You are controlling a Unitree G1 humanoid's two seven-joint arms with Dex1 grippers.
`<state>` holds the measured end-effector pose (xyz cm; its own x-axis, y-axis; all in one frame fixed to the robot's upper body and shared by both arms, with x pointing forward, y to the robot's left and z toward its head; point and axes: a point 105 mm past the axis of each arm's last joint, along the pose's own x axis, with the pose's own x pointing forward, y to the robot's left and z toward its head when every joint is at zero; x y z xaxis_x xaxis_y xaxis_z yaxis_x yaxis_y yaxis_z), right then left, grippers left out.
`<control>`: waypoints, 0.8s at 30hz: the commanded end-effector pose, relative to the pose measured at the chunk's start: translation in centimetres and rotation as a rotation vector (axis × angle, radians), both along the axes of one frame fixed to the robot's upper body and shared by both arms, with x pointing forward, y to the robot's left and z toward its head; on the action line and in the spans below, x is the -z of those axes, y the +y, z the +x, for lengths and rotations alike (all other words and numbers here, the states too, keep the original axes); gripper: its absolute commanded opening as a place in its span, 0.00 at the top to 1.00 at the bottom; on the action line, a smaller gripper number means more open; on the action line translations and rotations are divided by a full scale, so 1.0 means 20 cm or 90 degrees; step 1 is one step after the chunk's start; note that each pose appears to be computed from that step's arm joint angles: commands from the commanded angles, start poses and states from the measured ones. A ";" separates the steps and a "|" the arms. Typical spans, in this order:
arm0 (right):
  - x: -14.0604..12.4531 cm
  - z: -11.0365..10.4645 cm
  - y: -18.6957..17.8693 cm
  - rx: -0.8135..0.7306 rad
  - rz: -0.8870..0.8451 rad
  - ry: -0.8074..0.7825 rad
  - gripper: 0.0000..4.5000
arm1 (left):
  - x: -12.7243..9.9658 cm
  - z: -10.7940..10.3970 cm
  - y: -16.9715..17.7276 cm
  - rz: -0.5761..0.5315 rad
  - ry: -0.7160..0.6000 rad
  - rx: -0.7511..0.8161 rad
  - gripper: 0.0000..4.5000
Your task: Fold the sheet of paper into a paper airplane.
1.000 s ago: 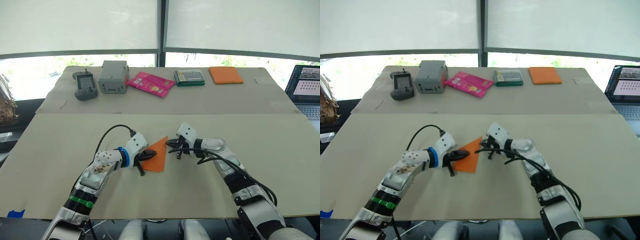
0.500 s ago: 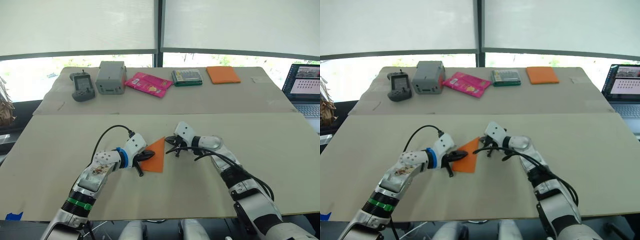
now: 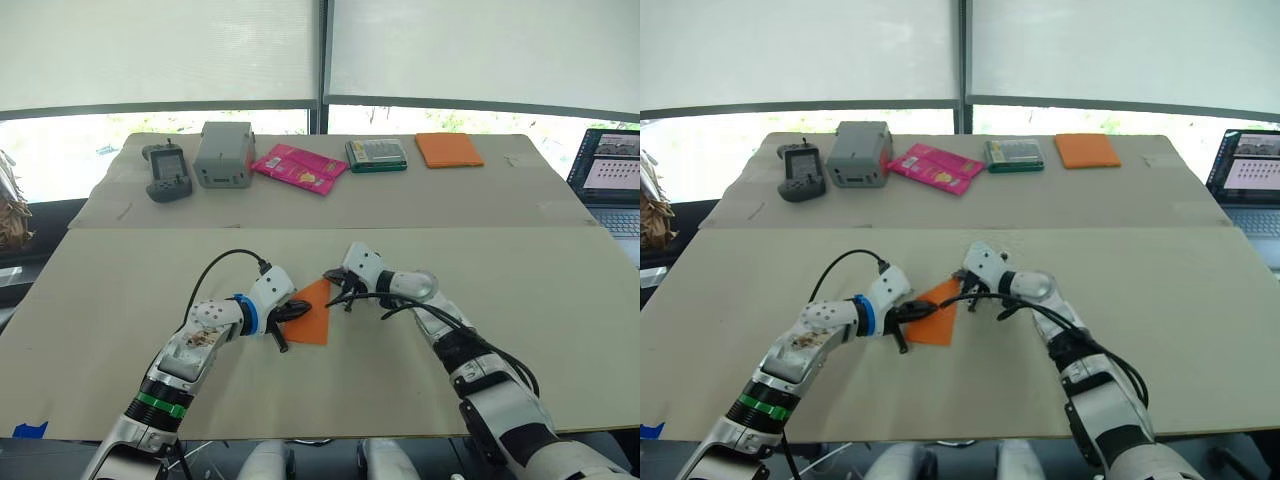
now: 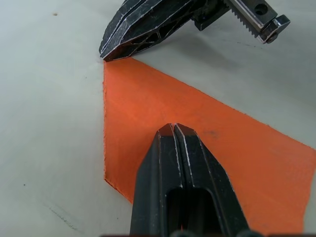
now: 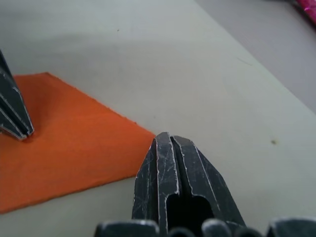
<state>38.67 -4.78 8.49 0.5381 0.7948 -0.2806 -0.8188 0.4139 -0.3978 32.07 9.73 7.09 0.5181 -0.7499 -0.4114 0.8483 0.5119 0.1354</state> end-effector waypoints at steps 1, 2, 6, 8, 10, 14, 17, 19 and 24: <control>0.04 -0.03 0.00 -0.024 -0.009 0.008 1.00 | 0.13 -0.05 0.05 0.031 0.064 -0.027 0.99; 0.05 -0.06 0.01 -0.044 -0.007 0.012 1.00 | 0.14 -0.05 0.06 0.031 0.065 -0.028 0.99; 0.06 -0.15 0.03 -0.123 -0.001 0.016 1.00 | 0.15 -0.07 0.05 0.033 0.071 -0.019 0.99; 0.06 -0.17 0.03 -0.144 -0.001 0.020 1.00 | 0.15 -0.07 0.05 0.034 0.073 -0.012 0.99; 0.07 -0.21 0.03 -0.170 -0.006 0.026 1.00 | 0.15 -0.07 0.04 0.036 0.073 -0.009 0.99; 0.10 -0.27 0.04 -0.199 -0.016 0.041 1.00 | 0.15 -0.07 0.04 0.035 0.073 -0.007 0.99; 0.11 -0.33 0.06 -0.224 -0.018 0.055 1.00 | 0.15 -0.08 0.03 0.033 0.075 -0.005 0.99; 0.13 -0.38 0.07 -0.239 -0.015 0.070 1.00 | 0.15 -0.08 0.03 0.033 0.076 -0.003 0.99; 0.16 -0.50 0.06 -0.263 -0.033 0.124 1.00 | 0.16 -0.09 0.04 0.036 0.078 0.000 0.99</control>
<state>30.15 -3.58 6.45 0.1774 0.9225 -0.3428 -0.9510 0.0711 -0.3008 31.45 9.74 6.84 0.5092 -0.7538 -0.4154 0.8532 0.5054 0.1289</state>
